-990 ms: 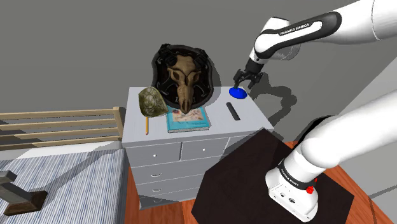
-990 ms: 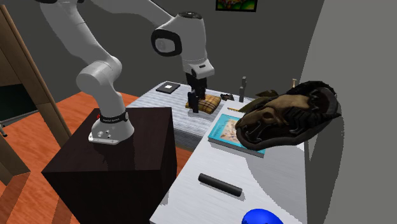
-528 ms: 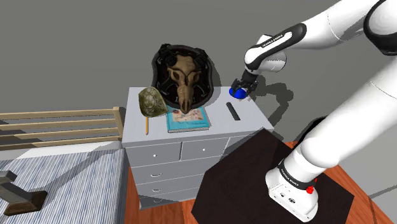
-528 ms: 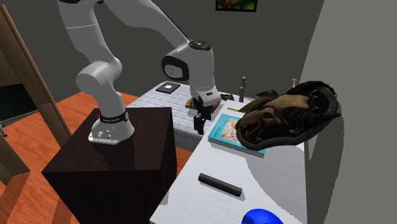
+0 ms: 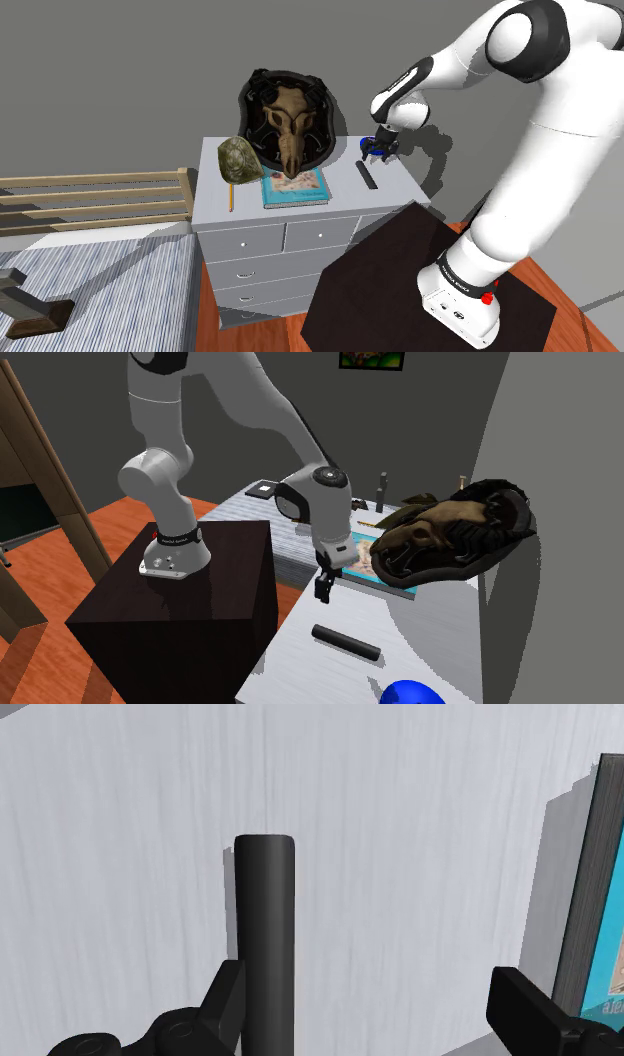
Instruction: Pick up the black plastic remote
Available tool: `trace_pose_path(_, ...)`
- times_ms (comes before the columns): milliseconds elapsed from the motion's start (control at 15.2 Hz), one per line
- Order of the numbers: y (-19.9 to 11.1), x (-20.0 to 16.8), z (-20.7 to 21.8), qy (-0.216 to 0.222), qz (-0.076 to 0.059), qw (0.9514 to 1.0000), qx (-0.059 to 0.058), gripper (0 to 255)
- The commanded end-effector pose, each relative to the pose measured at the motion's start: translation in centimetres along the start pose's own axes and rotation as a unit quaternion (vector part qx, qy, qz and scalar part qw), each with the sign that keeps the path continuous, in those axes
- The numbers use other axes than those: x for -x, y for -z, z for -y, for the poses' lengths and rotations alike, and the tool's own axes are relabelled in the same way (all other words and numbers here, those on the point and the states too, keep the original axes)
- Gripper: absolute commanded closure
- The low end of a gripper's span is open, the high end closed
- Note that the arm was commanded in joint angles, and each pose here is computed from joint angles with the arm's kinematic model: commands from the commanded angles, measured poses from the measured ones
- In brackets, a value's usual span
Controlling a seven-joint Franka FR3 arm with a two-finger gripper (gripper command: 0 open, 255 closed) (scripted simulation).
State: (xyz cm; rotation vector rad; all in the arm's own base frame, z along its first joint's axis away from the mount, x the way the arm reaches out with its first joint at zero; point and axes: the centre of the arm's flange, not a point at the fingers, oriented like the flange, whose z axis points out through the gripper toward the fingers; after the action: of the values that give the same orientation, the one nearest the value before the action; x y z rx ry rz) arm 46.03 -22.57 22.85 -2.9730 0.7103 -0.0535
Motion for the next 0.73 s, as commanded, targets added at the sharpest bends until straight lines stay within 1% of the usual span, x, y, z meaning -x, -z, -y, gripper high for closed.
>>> trace_pose_path(0, -2.3, -1.2, -1.2, -0.008, 0.002, 1.0, 0.001, 0)
trace_pose_path(396, -8.8, -4.3, -4.6, -0.031, 0.009, 0.9995, 0.004, 0)
trace_pose_path(660, -10.8, -4.4, -5.0, -0.032, 0.009, 0.9994, 0.005, 0)
